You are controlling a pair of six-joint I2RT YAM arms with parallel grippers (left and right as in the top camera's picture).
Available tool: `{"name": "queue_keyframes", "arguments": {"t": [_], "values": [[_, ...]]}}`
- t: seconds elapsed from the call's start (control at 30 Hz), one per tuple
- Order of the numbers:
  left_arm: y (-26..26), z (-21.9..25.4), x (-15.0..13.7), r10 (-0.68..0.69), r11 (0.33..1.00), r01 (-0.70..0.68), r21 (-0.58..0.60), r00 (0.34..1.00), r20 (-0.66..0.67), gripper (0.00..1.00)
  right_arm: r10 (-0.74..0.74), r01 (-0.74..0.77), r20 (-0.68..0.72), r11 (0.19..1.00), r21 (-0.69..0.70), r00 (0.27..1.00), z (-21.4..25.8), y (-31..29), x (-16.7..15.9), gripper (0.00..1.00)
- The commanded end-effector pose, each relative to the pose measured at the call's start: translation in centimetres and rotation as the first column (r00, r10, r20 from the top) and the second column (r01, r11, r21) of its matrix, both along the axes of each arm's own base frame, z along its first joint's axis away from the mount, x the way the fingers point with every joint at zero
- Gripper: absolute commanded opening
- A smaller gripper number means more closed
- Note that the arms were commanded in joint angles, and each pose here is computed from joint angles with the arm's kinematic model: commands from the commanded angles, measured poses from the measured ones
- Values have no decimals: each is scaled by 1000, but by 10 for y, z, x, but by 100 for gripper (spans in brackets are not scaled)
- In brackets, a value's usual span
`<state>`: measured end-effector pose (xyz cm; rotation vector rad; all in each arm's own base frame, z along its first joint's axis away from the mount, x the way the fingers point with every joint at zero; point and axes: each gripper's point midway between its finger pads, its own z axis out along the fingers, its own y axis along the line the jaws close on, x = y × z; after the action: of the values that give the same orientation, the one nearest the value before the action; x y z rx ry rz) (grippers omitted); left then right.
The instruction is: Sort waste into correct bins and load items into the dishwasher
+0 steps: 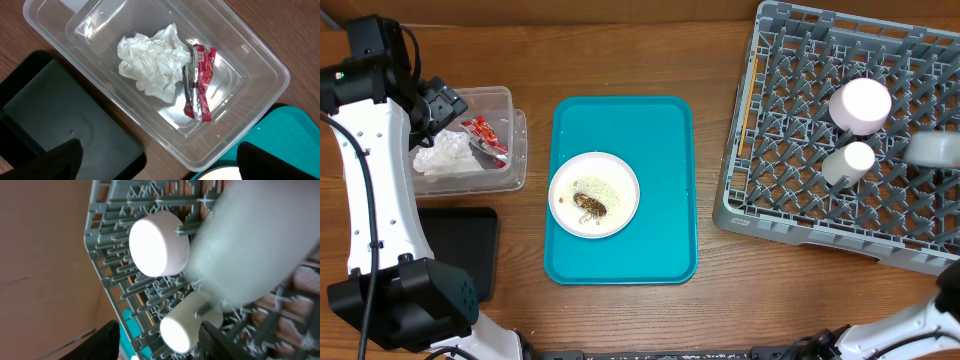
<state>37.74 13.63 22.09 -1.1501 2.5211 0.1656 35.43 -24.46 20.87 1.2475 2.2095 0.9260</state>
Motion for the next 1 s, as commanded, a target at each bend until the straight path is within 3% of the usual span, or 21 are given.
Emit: {"name": "queue_keyframes", "arguments": {"t": [0.0, 0.23, 0.43, 0.57, 0.63, 0.73, 0.97], "values": [[-1, 14, -2, 9, 1000, -10, 19, 999, 36, 100, -72, 72, 4, 984, -163, 997, 52, 7, -21, 53], [-1, 14, -2, 9, 1000, -10, 19, 999, 36, 100, -24, 54, 111, 960, -274, 993, 112, 44, -33, 47], [-1, 14, -2, 9, 1000, -10, 19, 999, 36, 100, 238, -200, 94, 931, -306, 967, 114, 125, -14, 47], [-1, 14, -2, 9, 1000, -10, 19, 999, 36, 100, 426, -401, 4, 854, -333, 905, 97, 194, 3, 49], [-1, 14, -2, 9, 1000, -10, 19, 999, 36, 100, 486, -472, -62, 798, -374, 871, 85, 224, 13, 56], [-1, 14, -2, 9, 1000, -10, 19, 999, 36, 100, 449, -509, -242, 734, -450, 860, 52, 261, 28, 75], [-1, 14, -2, 9, 1000, -10, 19, 999, 36, 100, 378, -587, -463, 639, -496, 802, -31, 321, 56, 79]]}}
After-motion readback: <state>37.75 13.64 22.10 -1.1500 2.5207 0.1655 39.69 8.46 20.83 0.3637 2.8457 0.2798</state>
